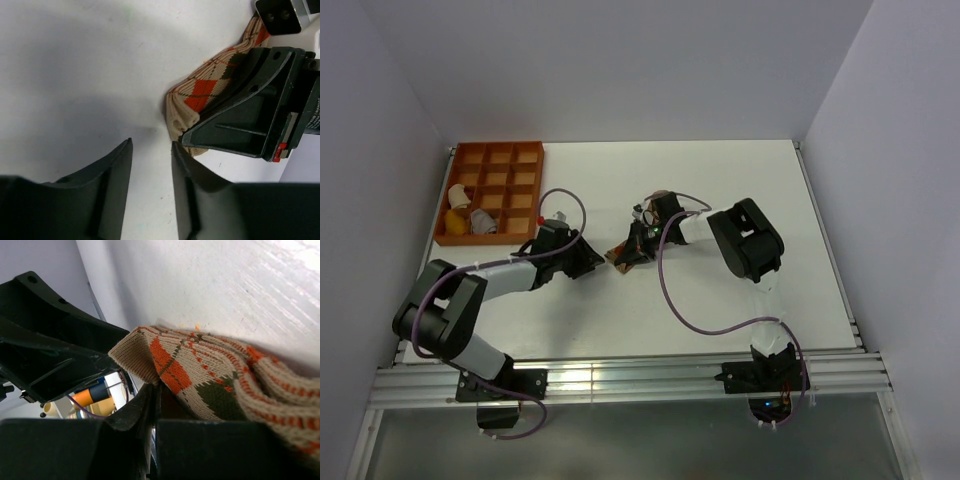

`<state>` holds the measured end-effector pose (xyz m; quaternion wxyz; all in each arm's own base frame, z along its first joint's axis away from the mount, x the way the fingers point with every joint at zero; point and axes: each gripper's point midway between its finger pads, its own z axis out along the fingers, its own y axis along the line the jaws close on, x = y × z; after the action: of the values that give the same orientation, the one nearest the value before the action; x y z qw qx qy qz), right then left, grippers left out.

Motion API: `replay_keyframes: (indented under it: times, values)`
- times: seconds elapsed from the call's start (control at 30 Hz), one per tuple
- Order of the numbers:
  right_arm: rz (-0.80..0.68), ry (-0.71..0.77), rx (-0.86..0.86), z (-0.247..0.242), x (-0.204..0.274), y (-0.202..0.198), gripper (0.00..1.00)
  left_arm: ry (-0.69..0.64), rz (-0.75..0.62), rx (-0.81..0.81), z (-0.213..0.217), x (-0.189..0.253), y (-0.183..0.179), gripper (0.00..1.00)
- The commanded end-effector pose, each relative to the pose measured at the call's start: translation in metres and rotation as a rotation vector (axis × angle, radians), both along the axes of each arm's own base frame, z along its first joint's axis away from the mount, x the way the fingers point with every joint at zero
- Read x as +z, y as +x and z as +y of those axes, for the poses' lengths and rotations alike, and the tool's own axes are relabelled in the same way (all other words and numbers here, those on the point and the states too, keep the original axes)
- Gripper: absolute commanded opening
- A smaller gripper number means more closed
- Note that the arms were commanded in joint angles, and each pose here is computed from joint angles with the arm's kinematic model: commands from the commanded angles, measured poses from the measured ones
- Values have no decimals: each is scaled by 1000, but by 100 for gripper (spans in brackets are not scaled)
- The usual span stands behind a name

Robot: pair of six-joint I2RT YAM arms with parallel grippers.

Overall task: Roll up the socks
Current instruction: Roll the sock at the center of the board.

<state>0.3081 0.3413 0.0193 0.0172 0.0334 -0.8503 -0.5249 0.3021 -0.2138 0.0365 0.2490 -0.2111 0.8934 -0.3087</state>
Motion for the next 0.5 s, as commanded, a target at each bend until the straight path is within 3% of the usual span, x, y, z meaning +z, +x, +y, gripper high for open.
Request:
replay_keyframes:
  times: [0.0,0.17,0.47]
  values:
    - [11,-47,-31,-6,-19,4,0,-41,-96,12,-16,20,28,41]
    - [7,-56,-26,-6,-20,4,0,-22,-91,16,-20,9,36,21]
    - [11,-73,-29,-7,-25,5,0,-59,-149,5,-32,22,45,21]
